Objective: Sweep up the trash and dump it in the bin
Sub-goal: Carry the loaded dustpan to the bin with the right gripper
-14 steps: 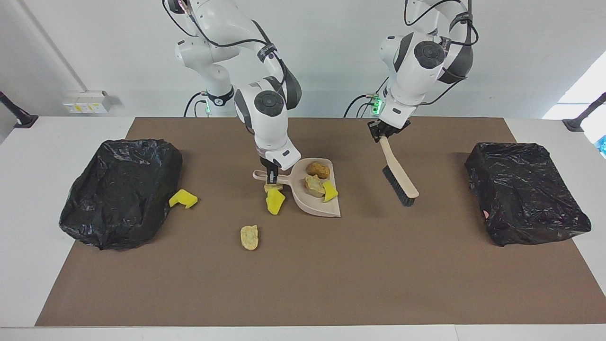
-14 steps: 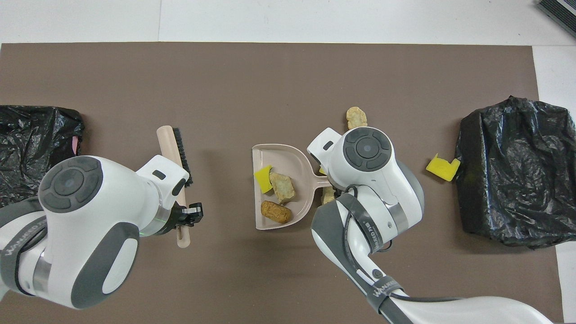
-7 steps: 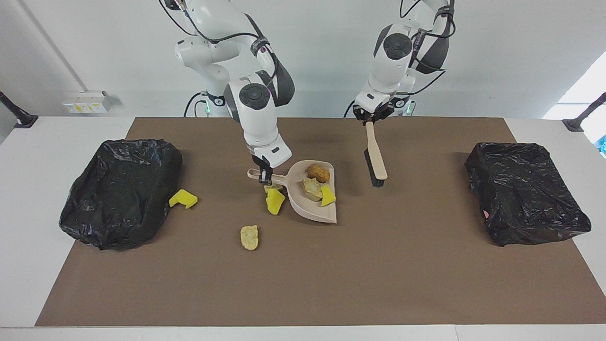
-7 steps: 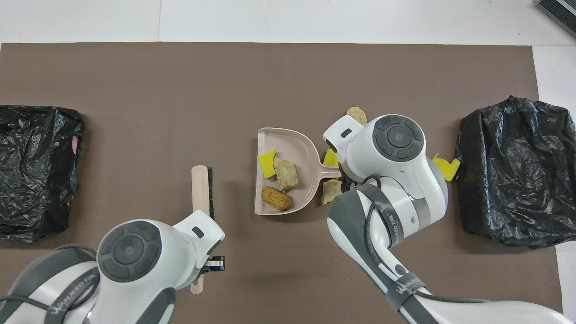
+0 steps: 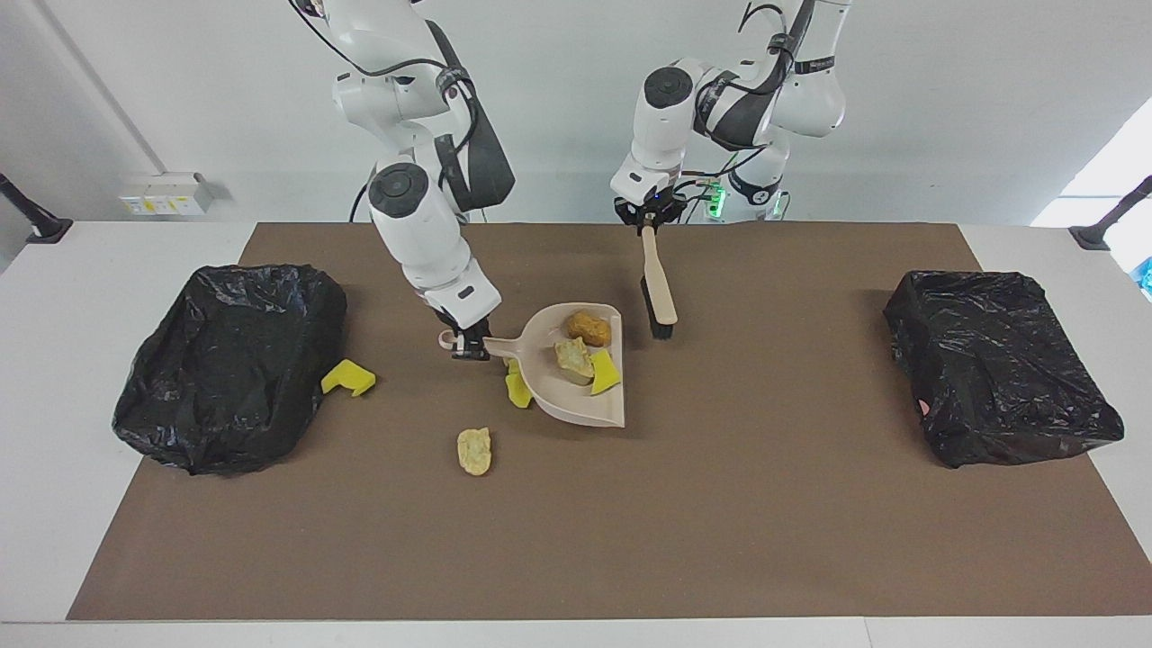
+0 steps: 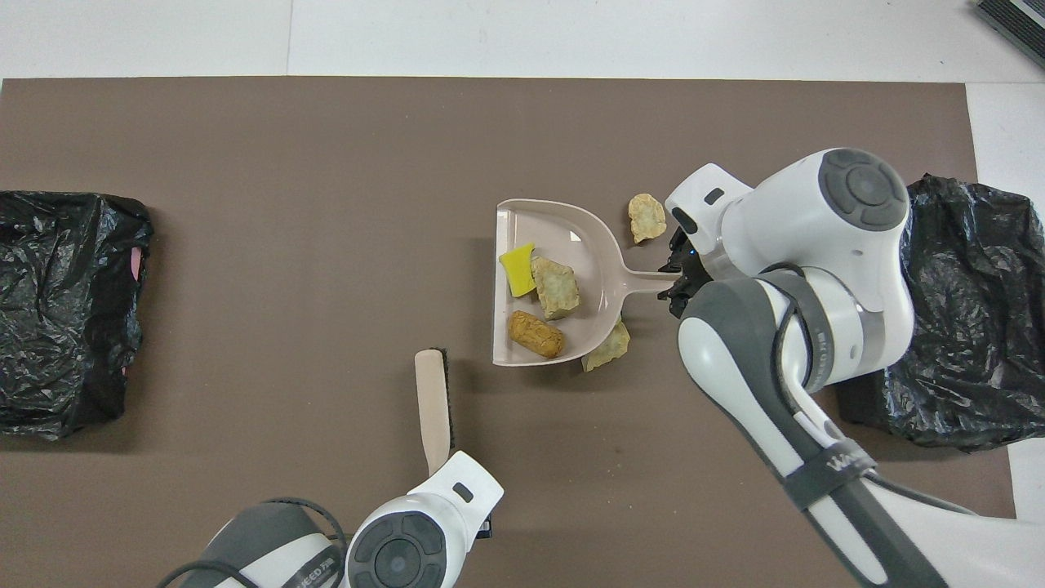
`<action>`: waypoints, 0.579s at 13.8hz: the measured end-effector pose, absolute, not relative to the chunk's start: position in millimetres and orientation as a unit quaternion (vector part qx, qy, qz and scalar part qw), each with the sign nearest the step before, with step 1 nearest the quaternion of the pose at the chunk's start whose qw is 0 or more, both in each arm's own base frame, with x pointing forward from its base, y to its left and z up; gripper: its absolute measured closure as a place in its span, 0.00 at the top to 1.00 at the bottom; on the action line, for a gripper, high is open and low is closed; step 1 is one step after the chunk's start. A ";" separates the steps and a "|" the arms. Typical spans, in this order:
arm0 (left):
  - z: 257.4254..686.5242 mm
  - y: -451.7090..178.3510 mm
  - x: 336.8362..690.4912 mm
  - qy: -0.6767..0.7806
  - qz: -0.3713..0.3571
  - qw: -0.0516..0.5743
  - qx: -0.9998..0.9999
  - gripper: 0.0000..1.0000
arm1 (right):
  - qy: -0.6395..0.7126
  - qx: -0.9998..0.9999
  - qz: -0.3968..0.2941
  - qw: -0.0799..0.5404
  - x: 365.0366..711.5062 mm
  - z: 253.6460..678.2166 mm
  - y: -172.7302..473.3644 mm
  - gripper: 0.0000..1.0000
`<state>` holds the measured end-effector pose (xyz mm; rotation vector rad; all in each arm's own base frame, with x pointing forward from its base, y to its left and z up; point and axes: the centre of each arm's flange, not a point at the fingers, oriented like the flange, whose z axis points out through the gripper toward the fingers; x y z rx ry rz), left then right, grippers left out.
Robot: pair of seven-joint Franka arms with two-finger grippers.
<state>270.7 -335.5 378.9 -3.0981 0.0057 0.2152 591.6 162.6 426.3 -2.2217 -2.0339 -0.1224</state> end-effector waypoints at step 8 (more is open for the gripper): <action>344.7 -371.9 250.5 -0.028 0.059 0.010 -0.998 0.27 | -0.666 -0.743 -0.038 0.052 620.1 489.1 -8.8 0.31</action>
